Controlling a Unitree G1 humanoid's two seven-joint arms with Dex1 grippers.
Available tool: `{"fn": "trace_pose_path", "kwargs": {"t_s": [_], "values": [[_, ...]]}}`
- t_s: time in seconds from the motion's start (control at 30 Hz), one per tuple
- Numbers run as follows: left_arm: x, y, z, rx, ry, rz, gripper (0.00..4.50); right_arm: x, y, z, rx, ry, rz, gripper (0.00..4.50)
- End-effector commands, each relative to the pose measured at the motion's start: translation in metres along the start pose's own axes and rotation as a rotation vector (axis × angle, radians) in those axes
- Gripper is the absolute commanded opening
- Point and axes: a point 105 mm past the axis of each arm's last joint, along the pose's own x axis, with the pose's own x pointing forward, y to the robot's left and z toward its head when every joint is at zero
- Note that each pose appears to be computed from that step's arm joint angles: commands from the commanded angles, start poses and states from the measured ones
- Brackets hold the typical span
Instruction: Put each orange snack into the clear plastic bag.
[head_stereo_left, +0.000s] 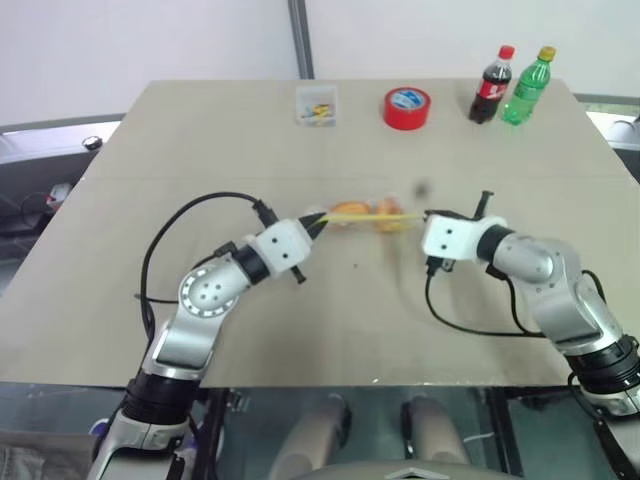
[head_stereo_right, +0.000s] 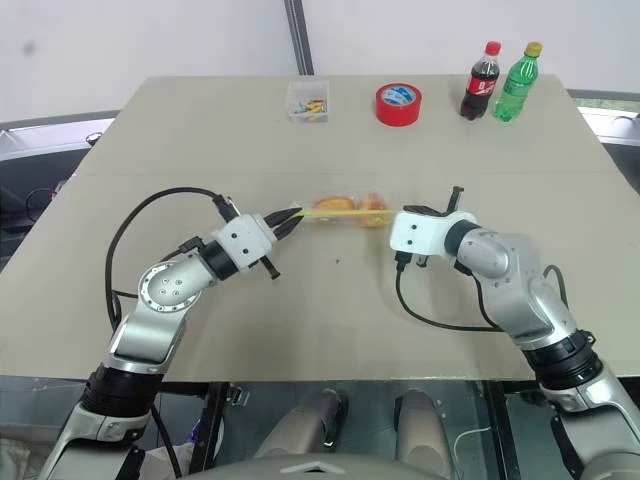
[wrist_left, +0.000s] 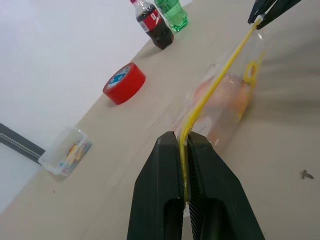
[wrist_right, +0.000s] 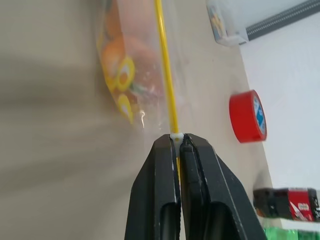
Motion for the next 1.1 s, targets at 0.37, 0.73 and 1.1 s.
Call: {"fn": "trace_pose_path", "kwargs": {"t_s": [0.37,0.73,1.1], "values": [[0.035,0.11,-0.005,-0.076,-0.032,0.24,0.0,0.0,-0.139,-0.03,-0.046,0.115,-0.429,0.02],[0.03,0.055,-0.004,-0.059,-0.082,-0.018,0.0,-0.041,-0.07,-0.034,0.106,0.073,-0.175,0.02],[-0.016,-0.005,-0.018,-0.285,0.028,-0.191,2.45,-0.065,0.001,-0.033,0.39,0.091,0.061,2.99]]}}
